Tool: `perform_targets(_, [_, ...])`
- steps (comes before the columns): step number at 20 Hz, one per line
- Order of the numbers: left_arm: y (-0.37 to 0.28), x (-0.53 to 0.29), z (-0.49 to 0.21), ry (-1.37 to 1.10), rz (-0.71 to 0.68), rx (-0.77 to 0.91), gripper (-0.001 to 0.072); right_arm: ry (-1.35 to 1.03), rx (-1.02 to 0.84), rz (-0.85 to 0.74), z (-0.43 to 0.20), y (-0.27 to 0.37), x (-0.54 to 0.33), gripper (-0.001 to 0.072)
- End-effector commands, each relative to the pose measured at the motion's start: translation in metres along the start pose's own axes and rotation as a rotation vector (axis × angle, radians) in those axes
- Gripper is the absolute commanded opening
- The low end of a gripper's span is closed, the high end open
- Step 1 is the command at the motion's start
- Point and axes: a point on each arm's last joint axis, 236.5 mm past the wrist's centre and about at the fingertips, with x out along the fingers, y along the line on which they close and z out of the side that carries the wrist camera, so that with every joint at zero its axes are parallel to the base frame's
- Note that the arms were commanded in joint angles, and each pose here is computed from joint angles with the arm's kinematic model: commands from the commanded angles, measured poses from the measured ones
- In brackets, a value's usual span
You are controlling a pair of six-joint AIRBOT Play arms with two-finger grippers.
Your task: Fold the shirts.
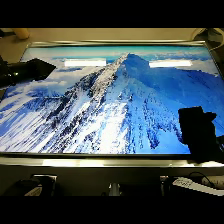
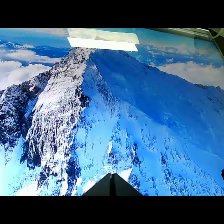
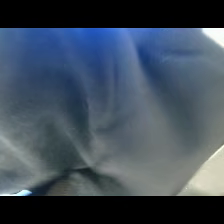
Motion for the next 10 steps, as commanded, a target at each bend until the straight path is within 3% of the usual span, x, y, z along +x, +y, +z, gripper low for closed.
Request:
perform_targets(1, [0.000,0.000,0.000,0.000,0.001,0.001,0.0024,-0.029,-0.071,-0.047,0.004,-0.011,-0.007,0.0707])
perform_targets(3, [0.001,0.001,0.000,0.001,0.003,0.005,0.0024,-0.122,-0.082,-0.110,0.026,-0.020,-0.049,0.0707])
perform_targets(6, [0.026,0.009,-0.004,0.025,0.094,0.058,0.0020,-0.460,-0.165,0.004,0.078,0.030,-0.154,0.0707])
perform_targets(8, [0.074,0.019,-0.009,0.100,0.271,0.093,0.0020,-0.706,-0.347,0.098,0.084,0.109,-0.228,0.0705])
perform_targets(10, [0.137,0.022,-0.028,0.250,0.519,0.092,0.0022,-0.790,-0.577,0.149,0.045,0.196,-0.251,0.0689])
